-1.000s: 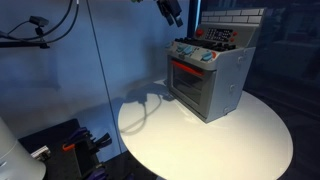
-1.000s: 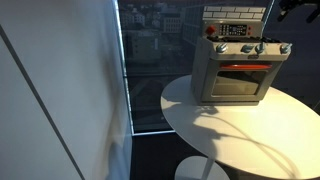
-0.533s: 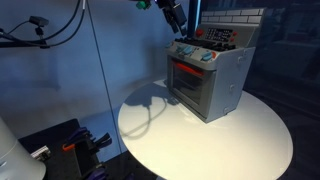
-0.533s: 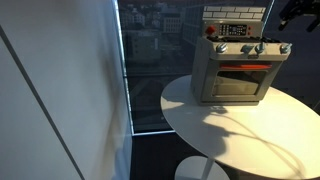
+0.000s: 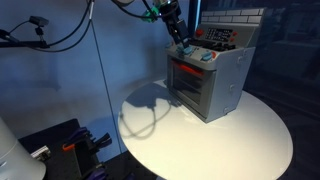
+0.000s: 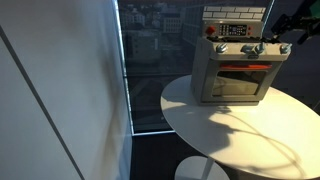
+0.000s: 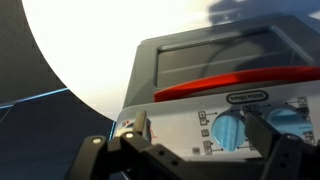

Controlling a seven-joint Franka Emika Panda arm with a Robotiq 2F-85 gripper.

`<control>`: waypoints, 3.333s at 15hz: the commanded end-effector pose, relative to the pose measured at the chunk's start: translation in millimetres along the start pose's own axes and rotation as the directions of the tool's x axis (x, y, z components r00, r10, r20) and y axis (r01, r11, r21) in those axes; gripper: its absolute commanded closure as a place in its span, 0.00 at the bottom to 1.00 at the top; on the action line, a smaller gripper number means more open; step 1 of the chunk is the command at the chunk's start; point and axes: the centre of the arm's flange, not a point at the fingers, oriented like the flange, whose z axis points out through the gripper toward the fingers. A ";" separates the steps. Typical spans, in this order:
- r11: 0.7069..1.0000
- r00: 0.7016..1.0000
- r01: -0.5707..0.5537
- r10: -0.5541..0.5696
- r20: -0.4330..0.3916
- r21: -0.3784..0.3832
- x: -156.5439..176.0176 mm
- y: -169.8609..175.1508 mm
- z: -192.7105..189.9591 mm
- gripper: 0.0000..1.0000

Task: Turn the third knob from the left in a clockwise direction

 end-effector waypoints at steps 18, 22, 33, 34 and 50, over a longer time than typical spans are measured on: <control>0.999 0.997 0.033 -0.031 -0.067 0.031 30.0 -15.9 24.3 0.29; 0.999 0.997 0.030 -0.028 -0.068 0.031 31.0 -15.7 24.8 0.33; 0.999 0.997 0.033 -0.031 -0.067 0.034 30.0 -20.0 25.5 0.43; 0.999 0.997 0.035 -0.033 -0.067 0.034 29.2 -20.5 25.0 0.41; 0.998 0.997 0.042 -0.040 -0.071 0.035 32.3 -28.3 26.1 0.19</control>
